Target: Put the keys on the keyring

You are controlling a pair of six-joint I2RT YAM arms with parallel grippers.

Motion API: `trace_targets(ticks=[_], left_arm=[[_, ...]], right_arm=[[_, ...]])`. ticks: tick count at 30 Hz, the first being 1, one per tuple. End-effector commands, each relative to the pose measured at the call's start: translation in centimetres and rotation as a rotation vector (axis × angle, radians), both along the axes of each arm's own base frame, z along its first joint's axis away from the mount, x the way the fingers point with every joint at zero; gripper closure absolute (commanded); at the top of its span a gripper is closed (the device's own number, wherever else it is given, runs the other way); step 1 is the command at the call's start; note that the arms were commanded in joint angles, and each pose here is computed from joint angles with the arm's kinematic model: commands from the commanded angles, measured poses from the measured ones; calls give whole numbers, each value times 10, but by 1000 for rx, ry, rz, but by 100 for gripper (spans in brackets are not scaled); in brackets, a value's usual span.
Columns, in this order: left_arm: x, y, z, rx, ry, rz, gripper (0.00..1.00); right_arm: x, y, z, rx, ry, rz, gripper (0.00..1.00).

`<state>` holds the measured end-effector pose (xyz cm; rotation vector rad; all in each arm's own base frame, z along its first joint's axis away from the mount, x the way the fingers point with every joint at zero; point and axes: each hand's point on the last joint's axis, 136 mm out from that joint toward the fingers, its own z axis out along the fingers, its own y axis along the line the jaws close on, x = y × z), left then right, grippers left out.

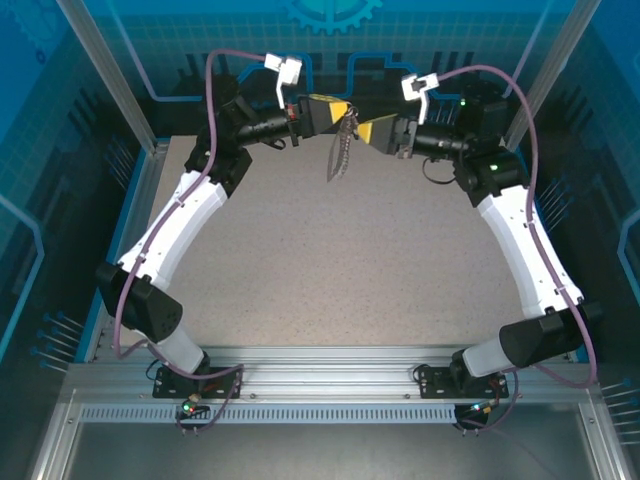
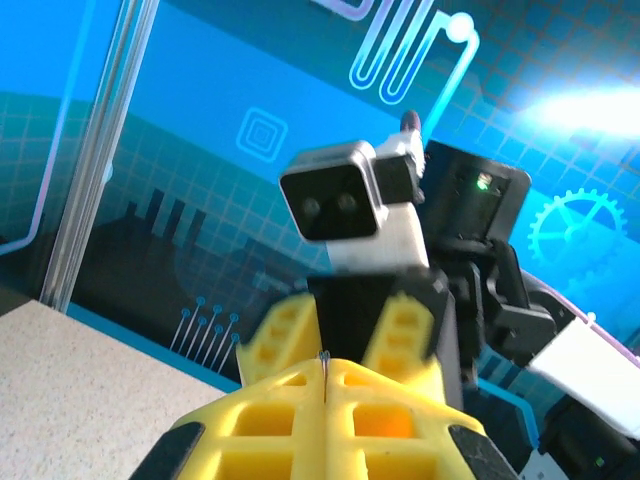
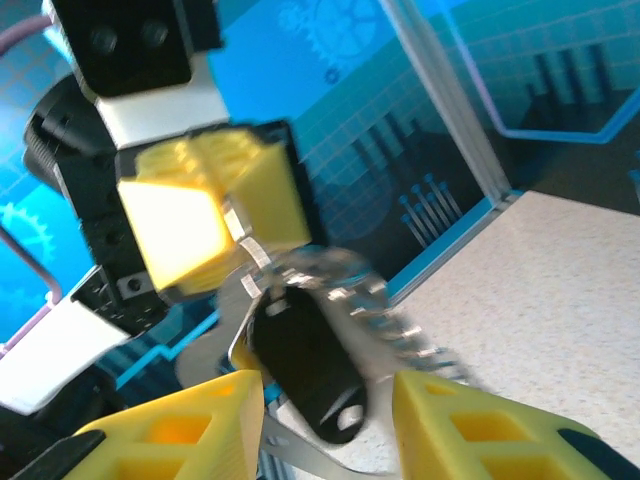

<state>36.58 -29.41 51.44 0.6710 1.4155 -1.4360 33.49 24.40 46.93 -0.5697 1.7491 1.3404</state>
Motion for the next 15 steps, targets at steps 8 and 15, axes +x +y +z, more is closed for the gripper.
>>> trace_targets(ticks=[8,15], left_arm=[[-13,11,36,-156,-32,5,100],[-16,10,41,-178,-17,-33,100]], right_arm=[[-14,8,-4,-27,-28,-20,61],[-12,-26,14,-9,-85,-128,60]])
